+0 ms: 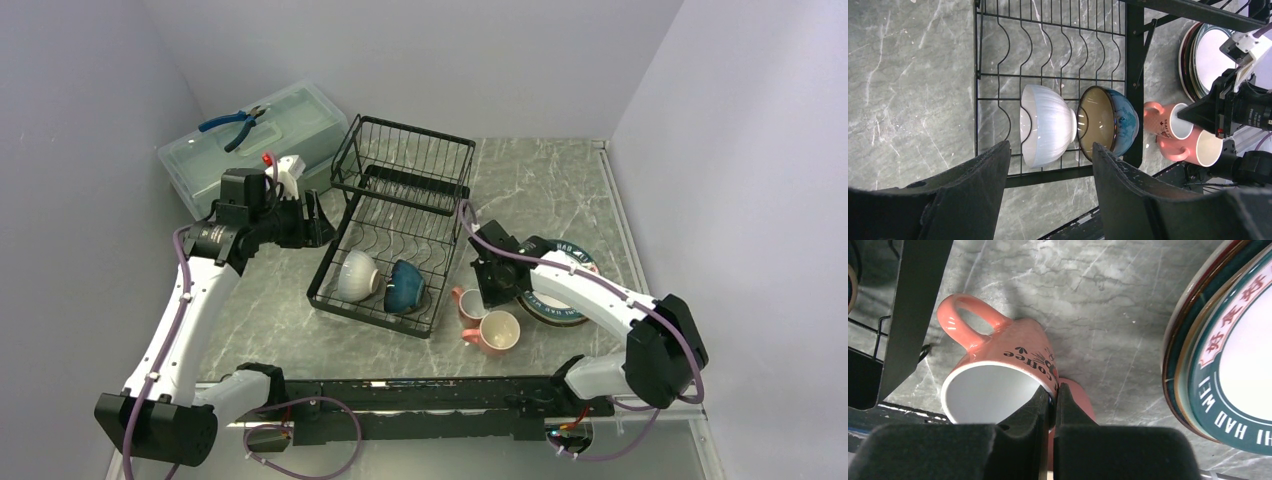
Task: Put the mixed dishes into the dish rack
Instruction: Place the cup at the center of the board.
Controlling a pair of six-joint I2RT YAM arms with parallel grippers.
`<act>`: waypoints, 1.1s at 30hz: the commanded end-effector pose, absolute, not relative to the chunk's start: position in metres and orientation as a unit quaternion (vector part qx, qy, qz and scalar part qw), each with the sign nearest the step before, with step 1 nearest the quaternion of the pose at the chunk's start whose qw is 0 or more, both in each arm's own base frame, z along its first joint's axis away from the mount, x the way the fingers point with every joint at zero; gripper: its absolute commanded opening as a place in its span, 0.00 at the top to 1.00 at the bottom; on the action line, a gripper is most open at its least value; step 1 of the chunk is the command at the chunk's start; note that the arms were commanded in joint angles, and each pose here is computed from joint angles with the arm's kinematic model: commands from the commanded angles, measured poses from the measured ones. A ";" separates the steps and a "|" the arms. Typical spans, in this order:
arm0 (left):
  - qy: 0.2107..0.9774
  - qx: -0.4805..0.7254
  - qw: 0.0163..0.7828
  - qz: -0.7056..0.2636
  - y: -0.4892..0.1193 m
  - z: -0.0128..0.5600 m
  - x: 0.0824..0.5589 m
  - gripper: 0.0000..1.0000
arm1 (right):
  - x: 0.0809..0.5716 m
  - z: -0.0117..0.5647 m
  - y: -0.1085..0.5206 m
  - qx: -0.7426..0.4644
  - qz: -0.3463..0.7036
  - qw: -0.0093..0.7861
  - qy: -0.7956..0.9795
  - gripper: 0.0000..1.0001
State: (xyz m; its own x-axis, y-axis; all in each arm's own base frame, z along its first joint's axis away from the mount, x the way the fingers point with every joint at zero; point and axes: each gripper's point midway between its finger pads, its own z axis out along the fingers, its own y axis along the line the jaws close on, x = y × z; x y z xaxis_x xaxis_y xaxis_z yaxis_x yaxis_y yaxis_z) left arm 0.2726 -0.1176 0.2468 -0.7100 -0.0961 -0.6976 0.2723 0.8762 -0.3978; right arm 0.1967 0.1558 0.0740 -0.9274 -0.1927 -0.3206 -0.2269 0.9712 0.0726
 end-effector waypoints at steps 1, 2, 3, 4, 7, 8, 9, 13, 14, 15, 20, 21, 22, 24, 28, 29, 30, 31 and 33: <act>0.875 0.071 0.404 -0.257 -0.124 0.269 0.276 0.34 | 0.186 0.078 0.164 -0.102 0.068 0.160 0.979 1.00; 0.875 0.071 0.405 -0.257 -0.124 0.269 0.276 0.34 | 0.183 0.078 0.166 -0.106 0.069 0.158 0.979 1.00; 0.875 0.071 0.404 -0.256 -0.124 0.269 0.276 0.34 | 0.179 0.077 0.169 -0.107 0.069 0.156 0.979 1.00; 0.875 0.071 0.405 -0.256 -0.124 0.269 0.276 0.34 | 0.177 0.076 0.170 -0.109 0.070 0.155 0.979 1.00; 0.874 0.071 0.405 -0.259 -0.125 0.270 0.277 0.34 | 0.170 0.074 0.173 -0.112 0.069 0.149 0.980 1.00; 0.874 0.071 0.405 -0.258 -0.125 0.270 0.277 0.34 | 0.169 0.073 0.173 -0.112 0.069 0.149 0.980 1.00; 0.875 0.071 0.404 -0.259 -0.125 0.269 0.277 0.34 | 0.168 0.072 0.172 -0.112 0.069 0.148 0.980 1.00; 0.875 0.071 0.403 -0.259 -0.125 0.269 0.277 0.34 | 0.166 0.070 0.170 -0.110 0.066 0.147 0.981 1.00; 0.876 0.070 0.402 -0.258 -0.125 0.268 0.277 0.34 | 0.167 0.070 0.170 -0.110 0.064 0.147 0.981 1.00; 0.876 0.070 0.402 -0.258 -0.125 0.268 0.278 0.34 | 0.168 0.070 0.169 -0.109 0.061 0.148 0.981 1.00; 0.878 0.068 0.398 -0.258 -0.125 0.267 0.279 0.34 | 0.171 0.071 0.172 -0.111 0.060 0.150 0.981 0.99; 0.878 0.068 0.397 -0.257 -0.125 0.266 0.280 0.34 | 0.172 0.072 0.171 -0.112 0.058 0.151 0.980 0.99; 0.879 0.066 0.397 -0.256 -0.125 0.266 0.280 0.34 | 0.173 0.072 0.170 -0.112 0.053 0.152 0.981 0.98; 0.880 0.065 0.396 -0.254 -0.124 0.266 0.281 0.34 | 0.175 0.075 0.166 -0.110 0.042 0.157 0.981 0.98; 0.882 0.061 0.394 -0.252 -0.124 0.266 0.283 0.34 | 0.180 0.082 0.159 -0.105 0.021 0.168 0.980 0.98; 0.882 0.061 0.393 -0.252 -0.124 0.266 0.283 0.34 | 0.181 0.084 0.159 -0.103 0.020 0.170 0.980 0.98; 0.882 0.060 0.392 -0.252 -0.124 0.265 0.284 0.34 | 0.182 0.085 0.159 -0.102 0.021 0.172 0.980 0.97; 0.882 0.060 0.392 -0.253 -0.124 0.266 0.284 0.34 | 0.182 0.086 0.159 -0.102 0.021 0.174 0.979 0.96; 0.883 0.060 0.392 -0.253 -0.124 0.266 0.285 0.34 | 0.182 0.087 0.160 -0.101 0.021 0.173 0.979 0.94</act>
